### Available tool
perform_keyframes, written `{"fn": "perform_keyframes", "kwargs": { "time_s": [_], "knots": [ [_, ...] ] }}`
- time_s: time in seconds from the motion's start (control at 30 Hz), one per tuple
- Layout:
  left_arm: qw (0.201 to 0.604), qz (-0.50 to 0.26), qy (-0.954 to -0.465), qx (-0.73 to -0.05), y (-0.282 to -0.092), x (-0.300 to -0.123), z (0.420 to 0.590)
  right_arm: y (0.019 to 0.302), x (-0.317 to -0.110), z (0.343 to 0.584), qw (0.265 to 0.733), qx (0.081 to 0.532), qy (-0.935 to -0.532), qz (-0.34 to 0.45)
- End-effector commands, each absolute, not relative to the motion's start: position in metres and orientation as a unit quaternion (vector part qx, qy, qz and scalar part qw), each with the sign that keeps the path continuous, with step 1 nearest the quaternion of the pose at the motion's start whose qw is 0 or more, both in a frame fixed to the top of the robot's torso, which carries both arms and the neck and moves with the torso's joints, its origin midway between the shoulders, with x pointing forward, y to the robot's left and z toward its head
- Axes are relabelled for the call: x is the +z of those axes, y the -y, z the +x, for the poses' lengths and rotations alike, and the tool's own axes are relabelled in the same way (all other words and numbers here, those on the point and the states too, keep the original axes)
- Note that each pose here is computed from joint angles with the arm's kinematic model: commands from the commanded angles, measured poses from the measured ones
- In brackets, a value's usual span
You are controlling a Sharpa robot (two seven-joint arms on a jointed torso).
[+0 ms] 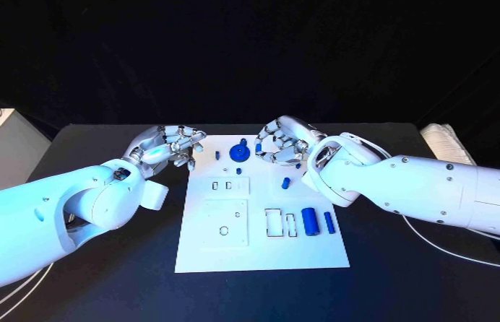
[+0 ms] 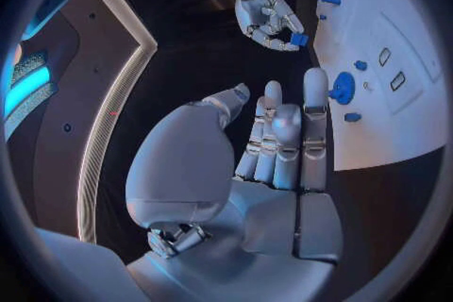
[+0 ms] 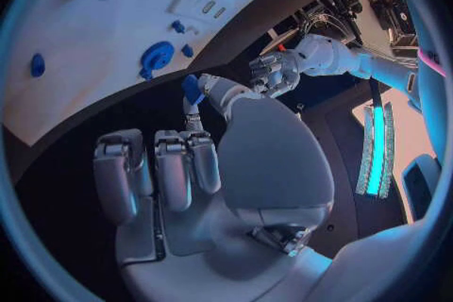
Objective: Assemble the parts on the task board
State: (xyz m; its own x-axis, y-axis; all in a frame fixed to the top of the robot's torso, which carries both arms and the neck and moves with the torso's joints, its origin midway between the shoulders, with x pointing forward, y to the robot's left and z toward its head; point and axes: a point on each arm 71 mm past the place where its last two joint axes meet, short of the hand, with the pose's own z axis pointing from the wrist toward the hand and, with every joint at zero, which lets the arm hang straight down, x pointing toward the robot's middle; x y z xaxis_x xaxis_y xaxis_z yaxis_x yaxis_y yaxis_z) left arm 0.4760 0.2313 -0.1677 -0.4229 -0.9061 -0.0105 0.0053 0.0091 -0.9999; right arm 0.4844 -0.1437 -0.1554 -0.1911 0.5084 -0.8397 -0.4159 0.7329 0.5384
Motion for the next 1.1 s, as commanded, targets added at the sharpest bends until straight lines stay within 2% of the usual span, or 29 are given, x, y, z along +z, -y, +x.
{"fn": "perform_keyframes", "kwargs": {
  "time_s": [0.03, 0.27, 0.57, 1.1],
  "knots": [
    [0.379, -0.369, -0.626, -0.573, -0.23, -0.172, 0.476, 0.133, -0.163, 0.481, 0.641, 0.334, -0.69, 0.022],
    [0.37, -0.344, -0.667, -0.548, -0.227, -0.177, 0.474, 0.106, -0.181, 0.472, 0.633, 0.328, -0.701, 0.015],
    [0.364, -0.317, -0.704, -0.521, -0.221, -0.182, 0.472, 0.089, -0.2, 0.464, 0.624, 0.322, -0.712, 0.014],
    [0.364, -0.312, -0.724, -0.496, -0.219, -0.186, 0.473, 0.076, -0.218, 0.457, 0.626, 0.318, -0.712, -0.002]
  ]
}}
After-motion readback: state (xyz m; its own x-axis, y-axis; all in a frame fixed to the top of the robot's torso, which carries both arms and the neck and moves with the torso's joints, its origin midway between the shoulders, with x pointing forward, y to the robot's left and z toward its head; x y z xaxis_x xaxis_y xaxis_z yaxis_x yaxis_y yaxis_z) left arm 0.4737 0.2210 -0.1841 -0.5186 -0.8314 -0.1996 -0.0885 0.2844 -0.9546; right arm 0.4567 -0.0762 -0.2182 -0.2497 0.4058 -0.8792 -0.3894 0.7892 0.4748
